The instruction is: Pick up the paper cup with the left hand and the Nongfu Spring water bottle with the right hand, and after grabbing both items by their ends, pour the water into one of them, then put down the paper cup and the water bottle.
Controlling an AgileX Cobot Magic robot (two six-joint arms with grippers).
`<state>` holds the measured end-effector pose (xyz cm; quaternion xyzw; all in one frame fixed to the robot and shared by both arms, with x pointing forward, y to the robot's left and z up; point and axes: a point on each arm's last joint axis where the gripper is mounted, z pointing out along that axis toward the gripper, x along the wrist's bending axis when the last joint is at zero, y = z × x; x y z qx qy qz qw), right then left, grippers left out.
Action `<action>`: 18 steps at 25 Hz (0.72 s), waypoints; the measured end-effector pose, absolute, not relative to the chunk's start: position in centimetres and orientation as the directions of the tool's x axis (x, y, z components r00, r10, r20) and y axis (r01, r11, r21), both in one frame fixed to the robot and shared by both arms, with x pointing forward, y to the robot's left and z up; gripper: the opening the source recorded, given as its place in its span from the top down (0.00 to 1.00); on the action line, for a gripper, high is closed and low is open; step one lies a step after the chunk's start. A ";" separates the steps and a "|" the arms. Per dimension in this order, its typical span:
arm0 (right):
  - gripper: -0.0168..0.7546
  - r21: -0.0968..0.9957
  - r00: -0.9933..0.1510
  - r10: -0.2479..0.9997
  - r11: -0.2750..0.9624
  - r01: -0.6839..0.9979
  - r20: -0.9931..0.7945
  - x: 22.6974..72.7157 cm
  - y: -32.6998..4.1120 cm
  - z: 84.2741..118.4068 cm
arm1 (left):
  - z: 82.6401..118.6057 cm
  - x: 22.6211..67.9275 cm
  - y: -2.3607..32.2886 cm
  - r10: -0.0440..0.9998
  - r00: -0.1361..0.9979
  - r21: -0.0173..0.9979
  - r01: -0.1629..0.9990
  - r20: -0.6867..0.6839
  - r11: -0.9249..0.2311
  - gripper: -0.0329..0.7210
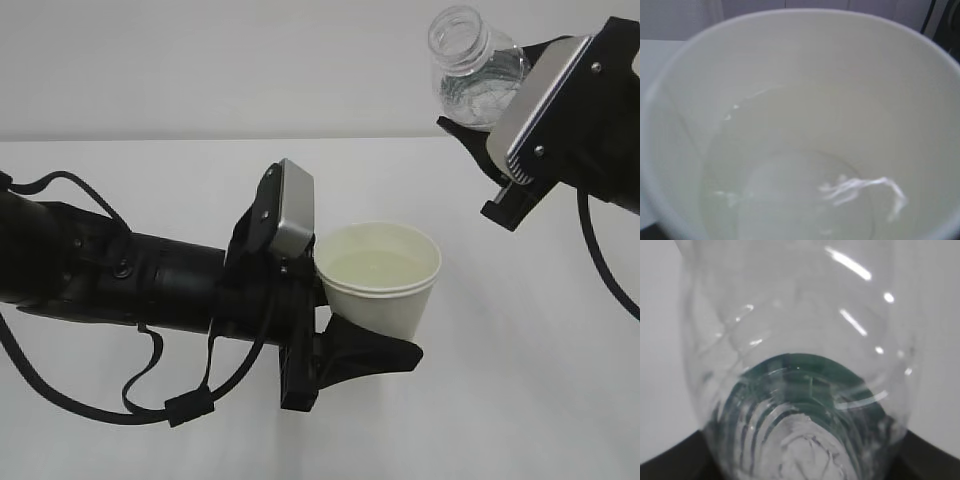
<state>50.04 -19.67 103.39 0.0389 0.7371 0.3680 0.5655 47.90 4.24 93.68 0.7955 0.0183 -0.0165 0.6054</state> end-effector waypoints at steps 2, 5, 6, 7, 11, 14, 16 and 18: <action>0.37 0.619 -0.362 0.509 0.710 -0.337 -0.781 50.1 -19.8 103.4 | 93.8 48.1 4.2 0.035 0.998 0.965 0.065 -0.058 -0.255 0.37; 0.37 0.654 -0.360 0.552 0.691 -0.308 -0.752 50.2 -20.0 103.5 | 93.8 48.6 4.2 0.091 0.993 0.966 0.096 -0.076 -0.240 0.37; 0.37 0.663 -0.359 0.562 0.686 -0.300 -0.745 50.2 -20.0 103.5 | 93.9 48.8 4.2 0.114 0.990 0.966 0.108 -0.083 -0.234 0.37; 0.37 0.667 -0.358 0.568 0.684 -0.296 -0.741 50.3 -20.0 103.5 | 93.9 48.9 4.3 0.132 0.988 0.966 0.112 -0.083 -0.232 0.37; 0.37 0.673 -0.358 0.576 0.680 -0.291 -0.736 50.3 -20.1 103.5 | 94.0 49.5 4.3 0.196 0.978 0.972 0.111 -0.070 -0.208 0.37; 0.37 0.674 -0.357 0.577 0.679 -0.290 -0.735 50.3 -20.1 103.5 | 94.2 50.0 4.4 0.243 0.968 0.976 0.105 -0.056 -0.193 0.37; 0.37 0.674 -0.357 0.577 0.679 -0.290 -0.735 50.3 -20.1 103.5 | 94.3 50.4 4.5 0.279 0.959 0.978 0.103 -0.050 -0.179 0.37; 0.37 0.675 -0.357 0.578 0.679 -0.289 -0.734 50.3 -20.1 103.5 | 94.3 50.7 4.6 0.313 0.948 0.980 0.111 -0.054 -0.166 0.37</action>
